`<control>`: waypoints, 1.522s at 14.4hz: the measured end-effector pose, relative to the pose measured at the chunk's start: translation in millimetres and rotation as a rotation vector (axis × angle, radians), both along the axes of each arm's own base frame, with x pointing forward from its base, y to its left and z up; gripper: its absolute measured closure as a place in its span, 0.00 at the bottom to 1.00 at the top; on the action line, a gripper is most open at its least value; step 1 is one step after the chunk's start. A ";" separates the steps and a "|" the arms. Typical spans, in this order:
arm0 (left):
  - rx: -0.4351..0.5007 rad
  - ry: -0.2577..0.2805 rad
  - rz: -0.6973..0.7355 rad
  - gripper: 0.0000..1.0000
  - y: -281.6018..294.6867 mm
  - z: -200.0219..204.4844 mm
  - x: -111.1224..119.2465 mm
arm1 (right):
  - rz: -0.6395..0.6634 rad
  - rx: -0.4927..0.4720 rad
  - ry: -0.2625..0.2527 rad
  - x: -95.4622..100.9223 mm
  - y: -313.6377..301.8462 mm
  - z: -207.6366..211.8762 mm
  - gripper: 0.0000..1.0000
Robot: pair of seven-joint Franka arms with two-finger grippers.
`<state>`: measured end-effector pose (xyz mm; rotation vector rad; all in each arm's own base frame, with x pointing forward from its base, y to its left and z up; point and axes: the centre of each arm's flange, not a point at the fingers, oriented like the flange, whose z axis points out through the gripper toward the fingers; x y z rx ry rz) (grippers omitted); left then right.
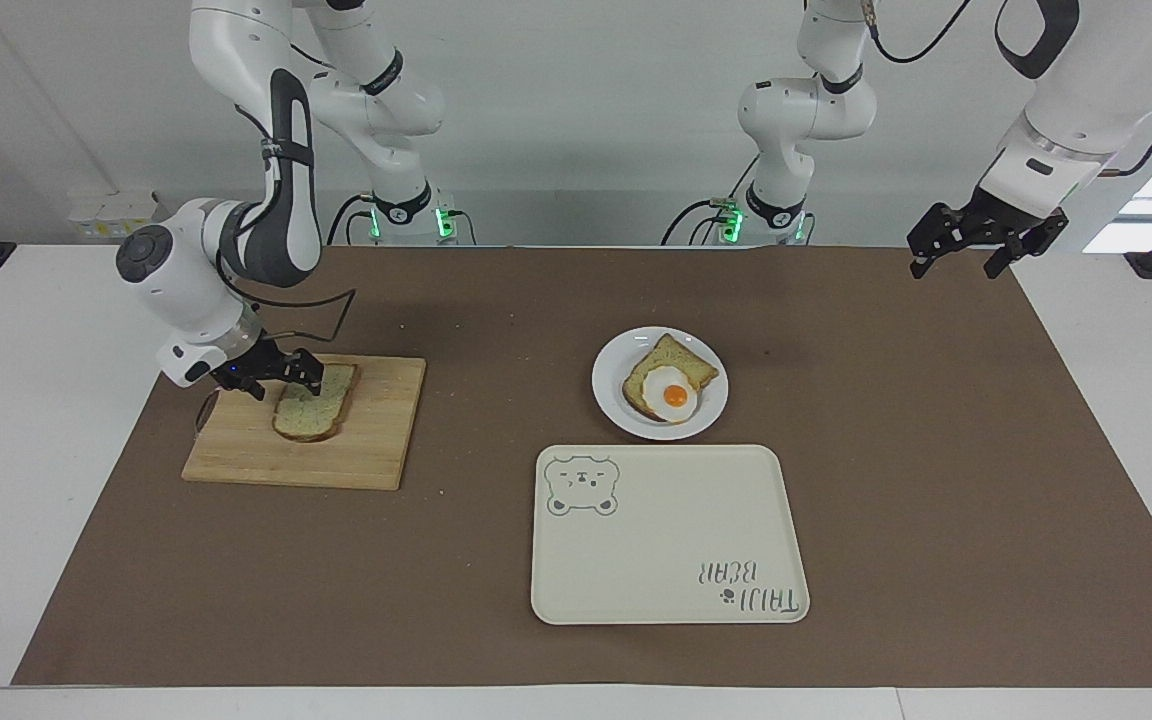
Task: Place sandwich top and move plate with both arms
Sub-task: 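Reach the right gripper to the bread slice on the wooden board, then grasp the bread slice edge with the right gripper and lift it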
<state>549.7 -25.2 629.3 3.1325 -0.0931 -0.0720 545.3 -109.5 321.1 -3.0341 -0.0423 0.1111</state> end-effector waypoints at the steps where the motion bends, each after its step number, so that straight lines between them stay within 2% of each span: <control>1: 0.000 0.000 0.000 0.00 0.0 0.0 0.0 | 0.003 0.016 -0.001 0.0 -1.4 -4.1 0.00; 3: 0.000 0.000 0.000 0.00 0.0 0.0 0.0 | 0.012 0.034 -0.001 -0.7 -4.7 -8.3 0.00; 6: 0.000 0.000 0.000 0.00 0.0 0.0 0.0 | 0.009 0.039 0.001 -0.9 -6.0 -10.6 0.06; 11: 0.000 0.000 0.000 0.00 0.0 0.0 0.0 | 0.005 0.040 -0.002 -0.5 -8.2 -9.4 0.57; 15: 0.000 0.000 0.000 0.00 0.0 0.0 0.0 | -0.014 0.037 -0.006 -1.1 -13.8 -9.9 0.72; 18: 0.000 0.000 0.000 0.00 0.0 0.0 0.0 | -0.027 0.036 -0.006 -0.9 -13.8 -9.7 0.79; 20: 0.000 0.000 0.000 0.00 0.0 0.0 0.0 | -0.029 0.036 -0.006 -0.7 -13.9 -9.2 0.91; 22: 0.000 0.000 0.000 0.00 0.0 0.0 0.0 | -0.029 0.035 -0.007 -0.5 -13.9 -9.0 0.91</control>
